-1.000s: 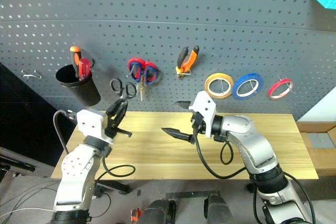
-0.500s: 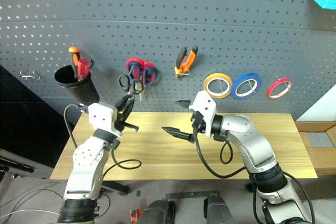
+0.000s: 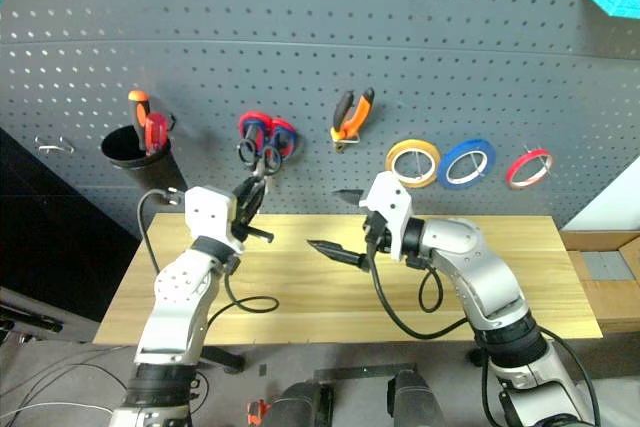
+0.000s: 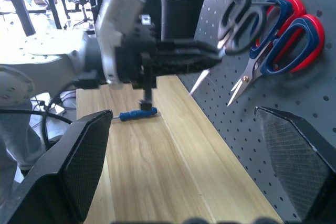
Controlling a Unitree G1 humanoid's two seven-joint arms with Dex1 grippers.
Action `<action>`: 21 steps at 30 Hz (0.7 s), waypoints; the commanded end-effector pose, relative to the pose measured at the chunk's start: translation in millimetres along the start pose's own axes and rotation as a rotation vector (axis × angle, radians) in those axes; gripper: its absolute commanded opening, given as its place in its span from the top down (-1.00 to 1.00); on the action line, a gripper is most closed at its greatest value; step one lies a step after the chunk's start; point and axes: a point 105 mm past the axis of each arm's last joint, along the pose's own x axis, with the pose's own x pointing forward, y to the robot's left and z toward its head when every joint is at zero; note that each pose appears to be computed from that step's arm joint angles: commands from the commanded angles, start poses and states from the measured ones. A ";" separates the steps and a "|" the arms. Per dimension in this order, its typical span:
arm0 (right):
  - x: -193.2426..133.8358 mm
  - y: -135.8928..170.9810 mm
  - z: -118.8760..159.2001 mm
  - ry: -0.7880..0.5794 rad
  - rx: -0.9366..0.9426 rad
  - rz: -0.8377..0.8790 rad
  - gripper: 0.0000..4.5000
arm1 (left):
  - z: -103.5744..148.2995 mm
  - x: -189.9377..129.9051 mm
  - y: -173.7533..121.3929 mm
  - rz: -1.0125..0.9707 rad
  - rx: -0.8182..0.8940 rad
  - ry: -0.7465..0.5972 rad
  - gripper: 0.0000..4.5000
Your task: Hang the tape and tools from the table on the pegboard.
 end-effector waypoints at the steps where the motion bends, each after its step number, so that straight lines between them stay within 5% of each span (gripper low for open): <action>1: 1.3 1.5 17.9 -0.052 -0.063 0.013 -1.00 | 0.6 16.3 -1.4 -0.005 0.026 0.001 0.93; 9: 3.1 2.3 16.0 -0.043 -0.060 0.012 -1.00 | -27.1 47.5 19.9 0.191 -0.027 0.186 0.93; 17: 2.8 -7.2 26.2 -0.132 0.034 -0.049 -1.00 | -44.7 38.5 23.0 0.185 -0.067 0.249 -0.29; 20: 4.0 -5.6 19.8 -0.110 0.038 -0.039 -1.00 | -88.2 9.3 39.0 0.224 -0.045 0.502 -0.75; 21: 4.1 -3.4 17.5 -0.102 0.040 -0.030 -1.00 | -98.9 -1.4 41.5 0.213 -0.053 0.567 -0.75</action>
